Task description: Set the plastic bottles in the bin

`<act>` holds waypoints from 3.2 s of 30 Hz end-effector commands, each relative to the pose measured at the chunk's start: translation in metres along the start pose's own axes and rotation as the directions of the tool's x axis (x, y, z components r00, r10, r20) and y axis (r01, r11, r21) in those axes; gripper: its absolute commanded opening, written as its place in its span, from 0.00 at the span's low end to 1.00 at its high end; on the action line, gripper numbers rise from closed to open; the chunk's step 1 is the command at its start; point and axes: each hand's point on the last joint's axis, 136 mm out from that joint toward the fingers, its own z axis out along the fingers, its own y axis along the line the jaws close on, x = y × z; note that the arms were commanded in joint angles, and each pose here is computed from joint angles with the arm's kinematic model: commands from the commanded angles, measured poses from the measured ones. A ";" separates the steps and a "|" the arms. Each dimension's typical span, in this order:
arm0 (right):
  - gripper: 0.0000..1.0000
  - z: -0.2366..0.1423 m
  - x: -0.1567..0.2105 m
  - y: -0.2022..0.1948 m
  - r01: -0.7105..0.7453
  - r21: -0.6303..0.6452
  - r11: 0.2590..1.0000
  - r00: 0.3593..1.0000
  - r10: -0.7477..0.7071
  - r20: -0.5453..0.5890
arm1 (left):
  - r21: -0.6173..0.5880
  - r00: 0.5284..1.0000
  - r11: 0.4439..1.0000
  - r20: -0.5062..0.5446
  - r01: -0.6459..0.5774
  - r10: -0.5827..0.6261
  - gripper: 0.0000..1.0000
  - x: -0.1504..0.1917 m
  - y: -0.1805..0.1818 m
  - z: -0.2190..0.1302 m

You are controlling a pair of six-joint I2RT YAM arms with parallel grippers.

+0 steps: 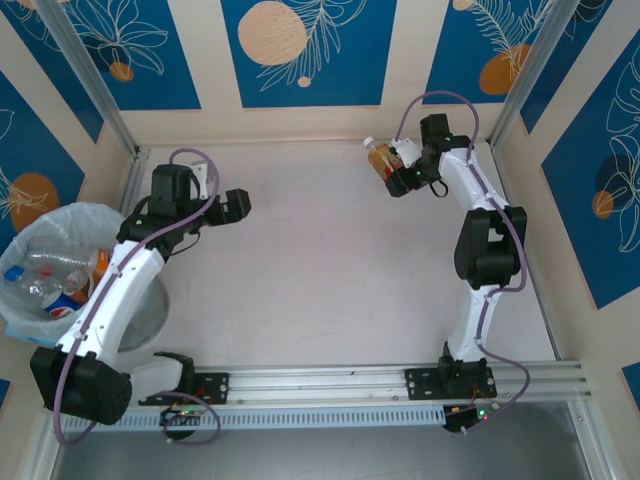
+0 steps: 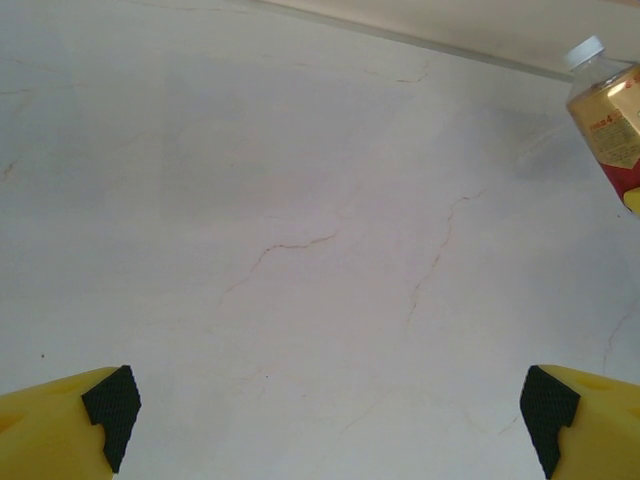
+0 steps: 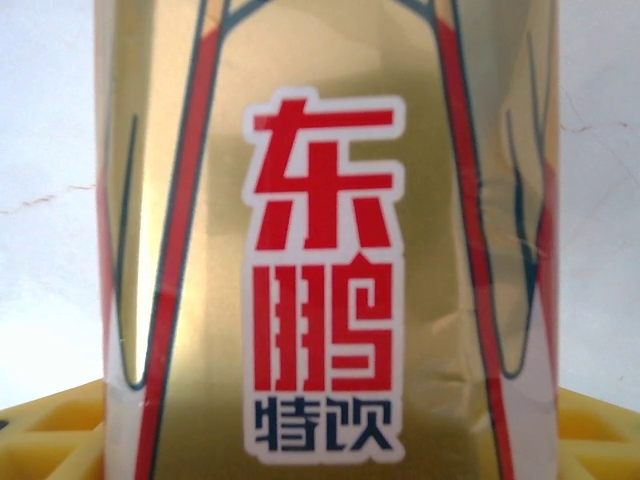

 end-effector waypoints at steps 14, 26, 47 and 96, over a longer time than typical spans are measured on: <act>0.42 -0.015 -0.021 0.117 -0.210 -0.208 0.955 0.946 0.252 0.202 | 0.273 1.000 0.962 -0.009 -0.003 0.006 0.99 0.000 -0.045 0.016; 0.39 -0.026 -0.028 0.221 -0.177 -0.481 0.859 0.900 0.338 0.274 | 0.457 0.997 0.887 0.009 0.070 -0.083 0.99 -0.011 -0.089 0.027; 0.40 -0.048 -0.037 0.311 0.086 -0.425 0.901 0.884 0.128 0.450 | 0.373 0.985 0.913 -0.006 0.164 -0.174 0.93 -0.022 -0.113 0.090; 1.00 -0.075 0.004 0.158 -0.485 -0.219 0.847 0.694 0.525 0.492 | 0.169 0.997 0.985 0.072 0.029 -0.042 0.47 -0.021 -0.083 0.058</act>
